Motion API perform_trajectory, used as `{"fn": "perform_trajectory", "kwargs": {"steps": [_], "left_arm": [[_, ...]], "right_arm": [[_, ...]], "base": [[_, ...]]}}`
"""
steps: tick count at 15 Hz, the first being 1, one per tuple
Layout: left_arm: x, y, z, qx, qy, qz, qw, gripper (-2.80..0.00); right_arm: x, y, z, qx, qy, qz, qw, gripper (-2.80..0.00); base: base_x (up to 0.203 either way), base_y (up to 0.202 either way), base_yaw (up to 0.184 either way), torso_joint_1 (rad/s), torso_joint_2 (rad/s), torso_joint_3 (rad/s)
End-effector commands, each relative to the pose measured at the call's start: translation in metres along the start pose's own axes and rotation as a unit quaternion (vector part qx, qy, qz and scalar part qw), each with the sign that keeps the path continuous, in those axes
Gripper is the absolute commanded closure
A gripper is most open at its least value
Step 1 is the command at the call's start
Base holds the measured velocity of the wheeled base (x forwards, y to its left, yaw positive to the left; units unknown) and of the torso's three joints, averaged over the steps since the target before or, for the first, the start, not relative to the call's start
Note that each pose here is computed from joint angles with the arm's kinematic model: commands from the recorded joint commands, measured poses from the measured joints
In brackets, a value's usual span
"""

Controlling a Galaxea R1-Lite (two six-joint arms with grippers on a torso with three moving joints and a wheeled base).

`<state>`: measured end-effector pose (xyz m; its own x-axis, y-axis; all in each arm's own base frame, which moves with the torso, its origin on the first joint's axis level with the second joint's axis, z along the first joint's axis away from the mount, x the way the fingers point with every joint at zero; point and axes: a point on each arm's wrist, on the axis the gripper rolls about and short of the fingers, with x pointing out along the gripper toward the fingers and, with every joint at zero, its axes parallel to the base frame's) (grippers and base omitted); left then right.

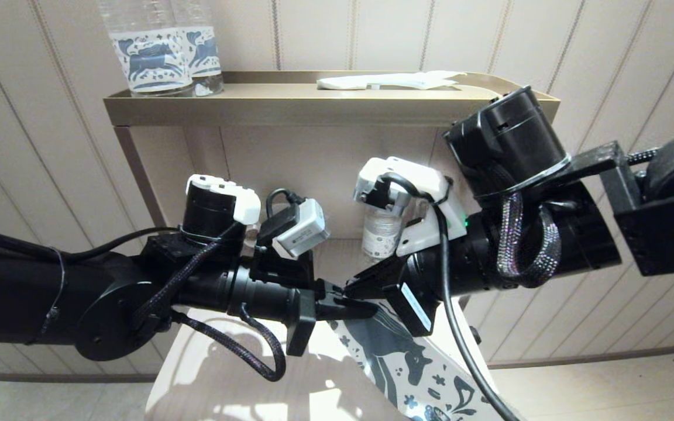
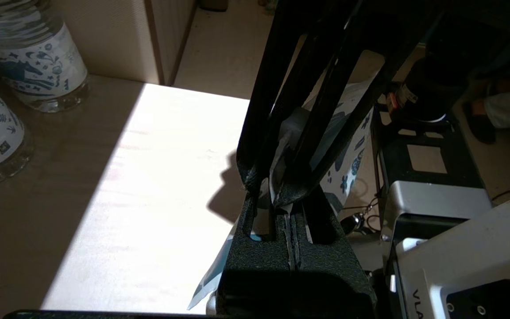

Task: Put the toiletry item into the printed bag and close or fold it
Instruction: Hand it to the other hand

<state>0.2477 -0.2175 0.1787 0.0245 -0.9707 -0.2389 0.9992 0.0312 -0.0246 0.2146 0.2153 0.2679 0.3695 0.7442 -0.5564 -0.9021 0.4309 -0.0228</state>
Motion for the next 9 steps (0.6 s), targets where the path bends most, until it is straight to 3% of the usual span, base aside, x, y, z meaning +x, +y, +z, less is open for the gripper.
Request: {"fn": "perform_trajectory", "kwargs": {"steps": [1,9], "left_arm": [[-0.001,-0.001,0.003,0.006,-0.005,-0.001,1.0000,0.00],[-0.002,-0.001,0.004,0.007,-0.007,0.000,1.0000,0.00]], "right_arm": [[-0.006,0.002,-0.004,0.001,0.004,0.000,1.000,0.00],[-0.012,0.004,-0.017,0.005,0.015,-0.001,1.000,0.00]], "base": [[0.000,0.000,0.000,0.000,0.00,0.000],[0.000,0.000,0.000,0.000,0.00,0.000]]}}
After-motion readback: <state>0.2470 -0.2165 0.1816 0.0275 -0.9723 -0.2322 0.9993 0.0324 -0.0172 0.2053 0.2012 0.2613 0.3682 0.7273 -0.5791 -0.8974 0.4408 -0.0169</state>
